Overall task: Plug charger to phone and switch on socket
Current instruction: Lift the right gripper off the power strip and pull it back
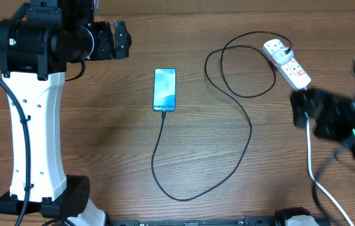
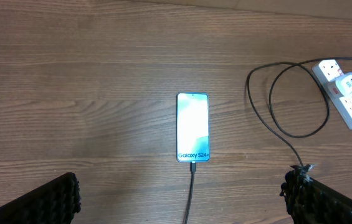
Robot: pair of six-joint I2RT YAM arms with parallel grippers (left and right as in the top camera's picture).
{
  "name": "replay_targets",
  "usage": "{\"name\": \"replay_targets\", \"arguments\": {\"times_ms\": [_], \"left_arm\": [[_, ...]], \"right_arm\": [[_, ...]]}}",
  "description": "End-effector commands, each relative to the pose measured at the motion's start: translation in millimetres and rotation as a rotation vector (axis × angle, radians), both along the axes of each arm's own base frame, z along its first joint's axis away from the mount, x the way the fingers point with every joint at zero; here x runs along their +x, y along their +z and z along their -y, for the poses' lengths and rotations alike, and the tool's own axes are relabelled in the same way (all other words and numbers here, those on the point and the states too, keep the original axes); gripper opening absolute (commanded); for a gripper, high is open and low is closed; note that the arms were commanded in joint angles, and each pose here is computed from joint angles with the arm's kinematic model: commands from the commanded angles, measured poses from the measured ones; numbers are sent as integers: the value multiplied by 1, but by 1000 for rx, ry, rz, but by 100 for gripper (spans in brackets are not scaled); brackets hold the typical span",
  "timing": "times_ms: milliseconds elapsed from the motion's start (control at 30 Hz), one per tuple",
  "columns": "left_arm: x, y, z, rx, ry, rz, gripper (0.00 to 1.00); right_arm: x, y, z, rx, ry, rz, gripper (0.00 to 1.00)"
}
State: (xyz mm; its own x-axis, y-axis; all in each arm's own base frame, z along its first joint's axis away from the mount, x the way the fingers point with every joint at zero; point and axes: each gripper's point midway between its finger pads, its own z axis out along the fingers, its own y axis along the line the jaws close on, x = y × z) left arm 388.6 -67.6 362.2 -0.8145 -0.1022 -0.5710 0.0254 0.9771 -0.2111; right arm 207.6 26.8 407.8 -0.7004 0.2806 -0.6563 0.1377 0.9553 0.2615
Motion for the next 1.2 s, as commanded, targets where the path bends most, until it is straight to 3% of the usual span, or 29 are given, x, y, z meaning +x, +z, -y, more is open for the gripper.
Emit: {"name": "replay_targets", "arguments": {"times_ms": [0,200,1167], "left_arm": [[3,-3,-4,11,15,-6,100],[3,-3,-4,11,15,-6,100],[3,-3,-4,10,14,-6,100]], "right_arm": [[-20,0,-5,33,26,25,100],[-53,11,-38,188,190,70,100],[-52,10,-37,159,204,71,100]]}}
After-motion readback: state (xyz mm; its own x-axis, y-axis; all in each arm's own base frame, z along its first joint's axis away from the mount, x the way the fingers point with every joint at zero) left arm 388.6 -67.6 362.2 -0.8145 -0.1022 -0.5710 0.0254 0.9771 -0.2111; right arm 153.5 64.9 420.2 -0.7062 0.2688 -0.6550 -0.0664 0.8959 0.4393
